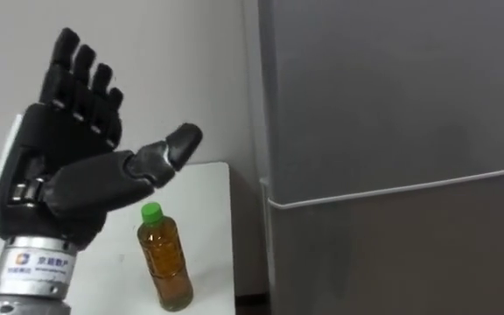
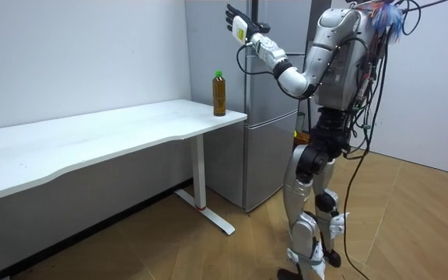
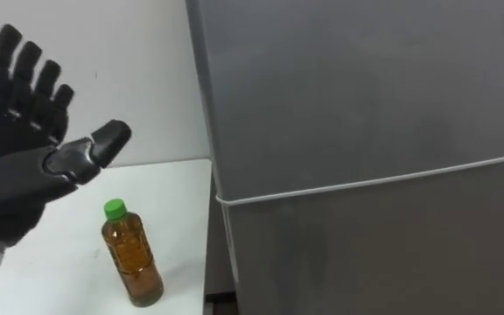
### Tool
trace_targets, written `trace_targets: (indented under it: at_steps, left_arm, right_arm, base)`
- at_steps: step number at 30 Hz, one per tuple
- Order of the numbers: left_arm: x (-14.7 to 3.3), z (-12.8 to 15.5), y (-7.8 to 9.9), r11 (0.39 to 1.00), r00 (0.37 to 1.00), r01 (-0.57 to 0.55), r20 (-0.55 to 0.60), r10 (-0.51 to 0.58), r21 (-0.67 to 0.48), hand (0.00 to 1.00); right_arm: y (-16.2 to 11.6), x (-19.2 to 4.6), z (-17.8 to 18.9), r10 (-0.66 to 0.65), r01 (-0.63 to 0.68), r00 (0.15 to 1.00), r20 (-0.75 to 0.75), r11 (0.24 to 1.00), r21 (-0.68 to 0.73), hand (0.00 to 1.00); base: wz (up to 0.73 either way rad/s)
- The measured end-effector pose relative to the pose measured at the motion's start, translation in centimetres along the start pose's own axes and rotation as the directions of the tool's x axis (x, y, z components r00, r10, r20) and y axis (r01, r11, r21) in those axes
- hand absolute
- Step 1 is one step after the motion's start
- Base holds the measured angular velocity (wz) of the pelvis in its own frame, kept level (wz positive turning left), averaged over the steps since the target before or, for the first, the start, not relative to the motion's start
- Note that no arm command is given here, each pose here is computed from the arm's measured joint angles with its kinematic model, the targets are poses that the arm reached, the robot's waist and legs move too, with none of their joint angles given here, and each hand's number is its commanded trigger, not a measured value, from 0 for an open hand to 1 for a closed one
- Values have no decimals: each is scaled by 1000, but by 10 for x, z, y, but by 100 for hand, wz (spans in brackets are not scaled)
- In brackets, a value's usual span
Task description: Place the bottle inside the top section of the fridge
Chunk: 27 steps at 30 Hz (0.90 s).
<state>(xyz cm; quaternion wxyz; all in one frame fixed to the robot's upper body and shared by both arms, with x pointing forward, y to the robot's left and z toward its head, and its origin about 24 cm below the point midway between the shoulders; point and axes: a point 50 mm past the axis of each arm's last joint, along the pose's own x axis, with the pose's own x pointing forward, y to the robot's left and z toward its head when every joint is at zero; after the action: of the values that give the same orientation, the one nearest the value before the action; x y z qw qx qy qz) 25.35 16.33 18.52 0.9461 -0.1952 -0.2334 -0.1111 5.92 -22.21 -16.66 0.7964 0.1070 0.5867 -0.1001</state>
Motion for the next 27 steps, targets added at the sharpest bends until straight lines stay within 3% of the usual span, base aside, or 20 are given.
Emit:
trace_targets:
  at_steps: [15,27]
  left_arm:
    - [2,-39,12,996,975,-19,-220,-2,-89,0]
    - [13,-49,14,995,965,-15,-264,-12,-100,0]
  right_arm:
    - [3,2,12,9,-10,1000,-10,999,-36,0]
    - [3,1,14,14,-14,1000,-18,999,-39,0]
  base:
    - [-6]
    - [-1]
